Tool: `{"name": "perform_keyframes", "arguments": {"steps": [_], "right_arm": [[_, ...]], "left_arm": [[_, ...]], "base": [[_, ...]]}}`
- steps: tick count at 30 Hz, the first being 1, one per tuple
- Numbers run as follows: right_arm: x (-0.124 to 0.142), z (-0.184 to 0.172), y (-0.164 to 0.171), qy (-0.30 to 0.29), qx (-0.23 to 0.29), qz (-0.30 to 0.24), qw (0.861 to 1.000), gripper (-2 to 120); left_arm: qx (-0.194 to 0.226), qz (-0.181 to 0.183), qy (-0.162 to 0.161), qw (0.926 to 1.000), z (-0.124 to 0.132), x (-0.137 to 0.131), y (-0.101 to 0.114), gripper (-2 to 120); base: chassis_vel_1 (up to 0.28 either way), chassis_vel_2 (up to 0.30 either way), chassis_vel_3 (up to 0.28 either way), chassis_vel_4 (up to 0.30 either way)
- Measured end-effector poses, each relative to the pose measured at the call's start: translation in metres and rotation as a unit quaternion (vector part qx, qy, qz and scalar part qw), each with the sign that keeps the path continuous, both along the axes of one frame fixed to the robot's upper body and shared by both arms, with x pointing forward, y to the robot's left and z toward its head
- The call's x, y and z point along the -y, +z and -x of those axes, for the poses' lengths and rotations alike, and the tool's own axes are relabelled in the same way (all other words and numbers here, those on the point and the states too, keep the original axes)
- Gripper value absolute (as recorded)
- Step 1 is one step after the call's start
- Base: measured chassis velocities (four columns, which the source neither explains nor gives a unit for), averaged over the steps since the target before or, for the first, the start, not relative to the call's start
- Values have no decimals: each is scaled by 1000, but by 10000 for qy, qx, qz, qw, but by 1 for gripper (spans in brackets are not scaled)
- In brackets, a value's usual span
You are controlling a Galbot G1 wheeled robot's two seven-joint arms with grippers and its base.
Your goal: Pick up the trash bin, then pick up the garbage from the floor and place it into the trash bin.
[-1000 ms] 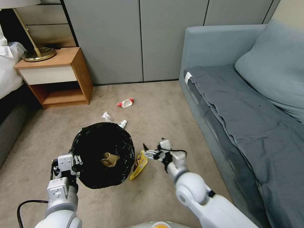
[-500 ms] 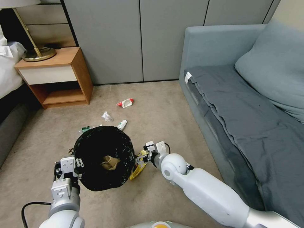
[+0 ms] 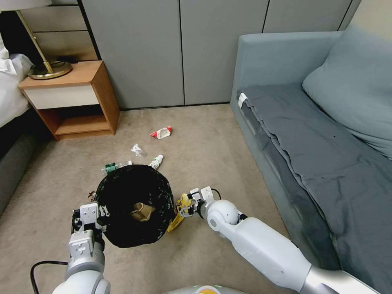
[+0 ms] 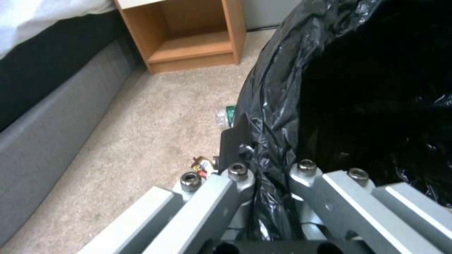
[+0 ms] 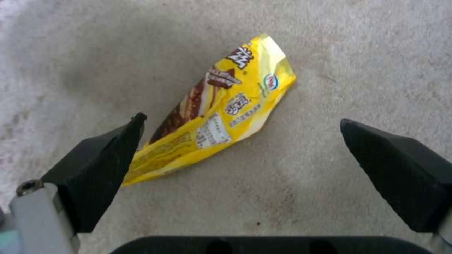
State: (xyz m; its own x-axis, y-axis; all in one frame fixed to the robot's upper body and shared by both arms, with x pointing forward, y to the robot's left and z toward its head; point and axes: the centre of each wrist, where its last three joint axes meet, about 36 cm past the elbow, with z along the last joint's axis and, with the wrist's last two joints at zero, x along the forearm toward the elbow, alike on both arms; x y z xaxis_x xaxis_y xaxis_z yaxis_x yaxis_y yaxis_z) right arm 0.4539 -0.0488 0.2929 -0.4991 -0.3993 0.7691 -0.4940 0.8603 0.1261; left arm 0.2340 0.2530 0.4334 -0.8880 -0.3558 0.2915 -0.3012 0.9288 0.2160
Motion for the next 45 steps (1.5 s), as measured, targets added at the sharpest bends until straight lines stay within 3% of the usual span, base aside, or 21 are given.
{"name": "perform_keyframes", "arguments": {"steps": [16,45], "right_arm": [[2,-27,-60,98,290,363,9989,100],[-23,-44,-79,441,810,146,9956,100]], "left_arm": [[-68,-36,26,10000,4,2,-2,1],[-92,-51,11,9999,6,7,-3,1]], "base": [[0,0,0,0],[0,0,0,0]]}}
